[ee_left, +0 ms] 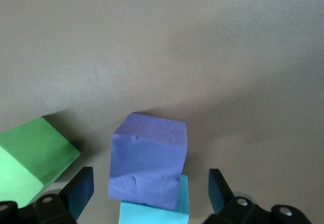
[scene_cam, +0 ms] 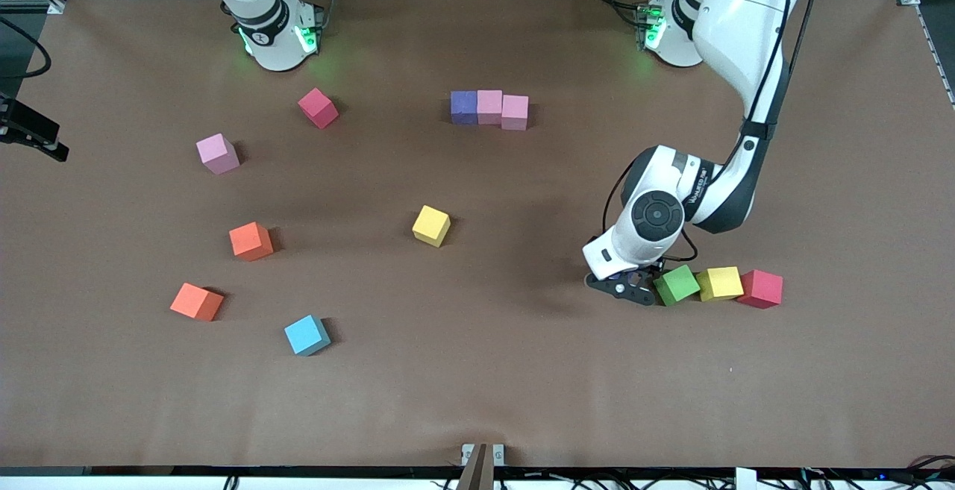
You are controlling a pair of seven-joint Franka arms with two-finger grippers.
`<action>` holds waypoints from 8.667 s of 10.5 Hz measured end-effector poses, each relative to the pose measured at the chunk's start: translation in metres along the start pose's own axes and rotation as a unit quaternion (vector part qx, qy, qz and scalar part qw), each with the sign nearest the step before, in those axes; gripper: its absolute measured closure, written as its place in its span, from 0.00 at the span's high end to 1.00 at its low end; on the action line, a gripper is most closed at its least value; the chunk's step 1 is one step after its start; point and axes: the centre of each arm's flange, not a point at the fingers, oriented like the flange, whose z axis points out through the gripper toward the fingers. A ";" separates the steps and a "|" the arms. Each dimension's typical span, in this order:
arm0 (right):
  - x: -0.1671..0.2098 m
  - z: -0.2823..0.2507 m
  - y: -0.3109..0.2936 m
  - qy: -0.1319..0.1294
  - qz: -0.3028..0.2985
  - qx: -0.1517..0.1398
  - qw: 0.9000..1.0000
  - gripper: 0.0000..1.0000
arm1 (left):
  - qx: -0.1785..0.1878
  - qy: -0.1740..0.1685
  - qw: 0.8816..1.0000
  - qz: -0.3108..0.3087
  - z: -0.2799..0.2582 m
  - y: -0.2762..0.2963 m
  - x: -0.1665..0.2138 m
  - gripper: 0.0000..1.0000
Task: Form number 2 with 11 blocks
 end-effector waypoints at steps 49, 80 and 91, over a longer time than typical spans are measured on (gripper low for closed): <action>0.047 0.357 -0.224 -0.062 -0.215 0.046 0.974 0.56 | -0.051 -0.045 0.967 -0.247 0.004 0.276 -0.188 0.55; 0.034 0.339 -0.313 -0.051 -0.153 0.043 0.986 0.56 | -0.093 0.010 0.964 -0.247 -0.054 0.273 -0.194 1.00; -0.068 0.382 -0.555 -0.079 -0.089 0.042 0.992 0.56 | -0.108 0.063 0.930 -0.345 -0.084 0.008 -0.090 1.00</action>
